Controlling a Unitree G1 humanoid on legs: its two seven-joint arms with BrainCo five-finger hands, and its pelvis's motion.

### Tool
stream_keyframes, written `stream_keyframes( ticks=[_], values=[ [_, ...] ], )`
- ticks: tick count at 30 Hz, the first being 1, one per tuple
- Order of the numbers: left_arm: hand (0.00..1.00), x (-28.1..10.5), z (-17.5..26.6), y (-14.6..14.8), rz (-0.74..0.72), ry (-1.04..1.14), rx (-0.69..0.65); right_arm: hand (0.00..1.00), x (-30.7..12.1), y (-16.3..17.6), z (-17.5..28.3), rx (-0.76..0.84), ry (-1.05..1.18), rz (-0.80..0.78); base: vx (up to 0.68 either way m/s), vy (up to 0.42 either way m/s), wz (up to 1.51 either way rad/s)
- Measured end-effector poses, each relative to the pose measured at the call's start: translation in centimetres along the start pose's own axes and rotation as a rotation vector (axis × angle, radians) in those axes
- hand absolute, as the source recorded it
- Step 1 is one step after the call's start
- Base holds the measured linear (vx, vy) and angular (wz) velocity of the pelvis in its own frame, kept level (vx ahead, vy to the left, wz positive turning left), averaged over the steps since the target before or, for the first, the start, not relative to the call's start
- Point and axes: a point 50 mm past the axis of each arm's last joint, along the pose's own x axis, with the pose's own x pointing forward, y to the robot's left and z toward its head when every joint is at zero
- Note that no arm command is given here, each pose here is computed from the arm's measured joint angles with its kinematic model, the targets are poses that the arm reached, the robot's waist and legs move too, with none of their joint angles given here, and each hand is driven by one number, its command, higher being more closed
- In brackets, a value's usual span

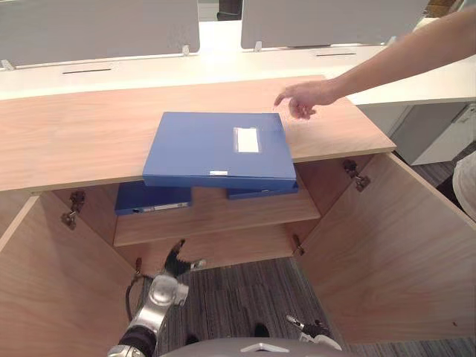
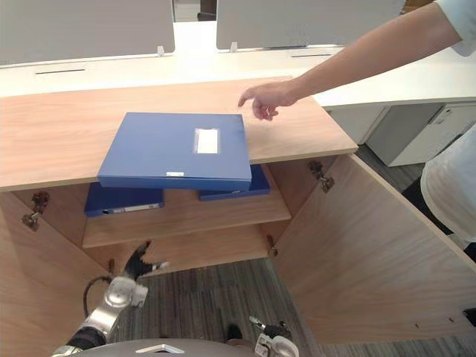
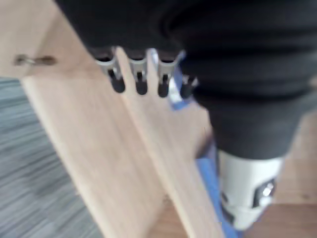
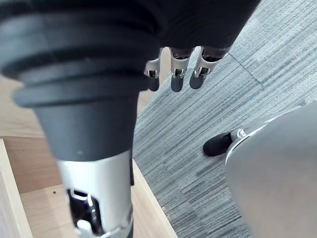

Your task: Walk over to the cabinet, pick up the folder, carry it to the office cabinet, place the folder inside the office cabinet, then close the office cabinet door

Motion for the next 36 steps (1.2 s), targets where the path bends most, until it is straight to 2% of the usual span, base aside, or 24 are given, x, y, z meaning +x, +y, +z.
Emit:
stream_keyframes(
  ticks=[3, 8, 13, 24, 36],
  values=[
    [0.00, -1.5, 2.6, 1.8, -0.023, -0.204, 0.015, 0.00, 0.0, -0.2, -0.1, 0.002, 0.004, -0.005, 0.01, -0.020, 0.07],
    [0.00, -2.5, -0.3, 2.8, -0.002, -0.098, 0.025, 0.00, 0.0, -0.1, -0.2, -0.014, 0.007, 0.021, 0.00, -0.008, 0.02],
    [0.00, -2.8, 0.5, 2.8, 0.008, -0.139, 0.040, 0.00, -0.1, -0.1, -0.4, -0.014, 0.012, 0.026, -0.06, -0.013, 0.10],
    [0.00, -5.0, 3.2, 6.3, 0.263, -0.282, -0.102, 0.00, -0.2, -0.3, -0.9, -0.015, 0.021, 0.023, -0.02, 0.008, 0.11],
    [0.00, -6.8, 6.5, 8.2, 0.405, -0.461, -0.225, 0.00, -0.3, 0.0, -1.1, -0.046, 0.023, 0.040, -0.01, 0.001, 0.07]
  ],
)
